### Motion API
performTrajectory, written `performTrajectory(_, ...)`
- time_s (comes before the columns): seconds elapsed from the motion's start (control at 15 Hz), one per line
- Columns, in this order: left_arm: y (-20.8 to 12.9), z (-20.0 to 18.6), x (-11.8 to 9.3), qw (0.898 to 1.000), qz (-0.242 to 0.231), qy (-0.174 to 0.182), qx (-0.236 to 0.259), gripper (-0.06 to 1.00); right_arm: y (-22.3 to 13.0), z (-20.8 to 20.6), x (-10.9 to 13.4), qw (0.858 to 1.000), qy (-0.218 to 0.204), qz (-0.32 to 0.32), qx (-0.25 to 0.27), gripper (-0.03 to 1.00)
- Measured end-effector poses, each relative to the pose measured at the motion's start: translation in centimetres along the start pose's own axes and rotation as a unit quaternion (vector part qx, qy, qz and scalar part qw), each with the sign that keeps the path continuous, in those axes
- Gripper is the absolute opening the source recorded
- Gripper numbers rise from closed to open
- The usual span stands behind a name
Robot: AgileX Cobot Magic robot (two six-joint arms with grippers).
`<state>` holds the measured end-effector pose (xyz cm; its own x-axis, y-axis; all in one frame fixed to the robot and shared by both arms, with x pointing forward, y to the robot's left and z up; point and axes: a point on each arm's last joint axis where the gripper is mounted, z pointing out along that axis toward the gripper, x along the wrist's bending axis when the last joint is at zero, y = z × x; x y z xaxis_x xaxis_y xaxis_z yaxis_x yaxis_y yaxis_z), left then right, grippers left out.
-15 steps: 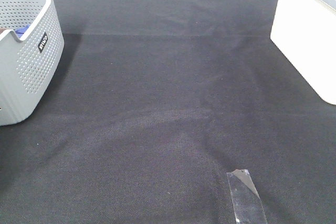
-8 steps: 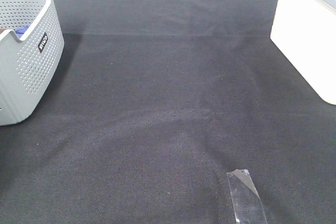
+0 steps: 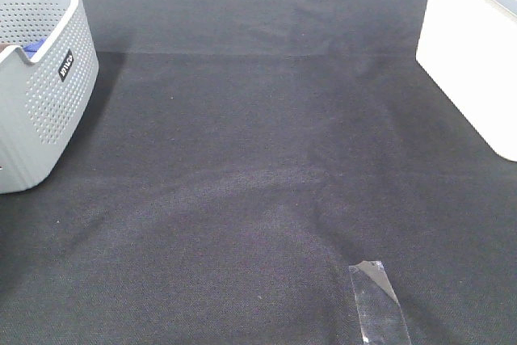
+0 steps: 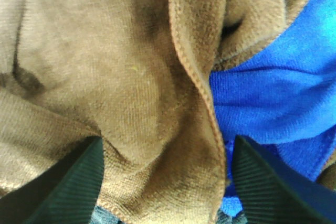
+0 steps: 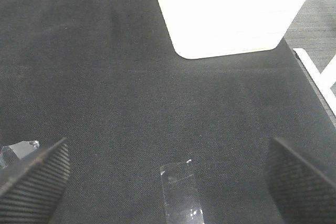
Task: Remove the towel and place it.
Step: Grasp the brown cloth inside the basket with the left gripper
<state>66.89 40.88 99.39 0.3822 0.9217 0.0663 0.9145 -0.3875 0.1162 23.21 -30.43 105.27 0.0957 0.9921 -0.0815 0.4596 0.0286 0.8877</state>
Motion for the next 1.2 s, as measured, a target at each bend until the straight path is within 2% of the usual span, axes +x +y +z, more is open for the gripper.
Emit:
performTrajectory(0.2, 0.09, 0.0, -0.12, 1.0, -0.028, -0.006, -0.005, 0.65, 0.0, 0.0, 0.0, 1.0, 0.0, 0.0, 0.0, 0.96)
performTrajectory(0.53, -0.02, 0.0, 0.02, 1.0, -0.027, 0.001, 0.001, 0.65, 0.0, 0.0, 0.0, 1.0, 0.0, 0.0, 0.0, 0.96)
performTrajectory(0.6, -0.09, 0.0, 0.12, 1.0, -0.025, 0.007, 0.005, 0.61, 0.0, 0.0, 0.0, 1.0, 0.0, 0.0, 0.0, 0.96)
performTrajectory(0.87, -0.22, -0.01, 0.3, 1.0, -0.019, 0.017, 0.012, 0.32, 0.0, 0.0, 0.0, 1.0, 0.0, 0.0, 0.0, 0.96)
performTrajectory(0.93, -0.22, -0.01, 0.3, 1.0, -0.019, 0.017, 0.012, 0.26, 0.0, 0.0, 0.0, 1.0, 0.0, 0.0, 0.0, 0.96)
performTrajectory(1.0, -0.22, -0.01, 0.3, 1.0, -0.019, 0.017, 0.012, 0.26, 0.0, 0.0, 0.0, 1.0, 0.0, 0.0, 0.0, 0.96)
performTrajectory(1.07, -0.22, -0.01, 0.3, 1.0, -0.019, 0.016, 0.012, 0.13, 0.0, 0.0, 0.0, 1.0, 0.0, 0.0, 0.0, 0.96)
performTrajectory(1.13, -0.22, -0.01, 0.3, 1.0, -0.019, 0.016, 0.012, 0.13, 0.0, 0.0, 0.0, 1.0, 0.0, 0.0, 0.0, 0.96)
performTrajectory(1.2, -0.19, -0.01, 0.26, 1.0, -0.019, 0.014, 0.01, 0.0, 0.0, 0.0, 0.0, 1.0, 0.0, 0.0, 0.0, 0.96)
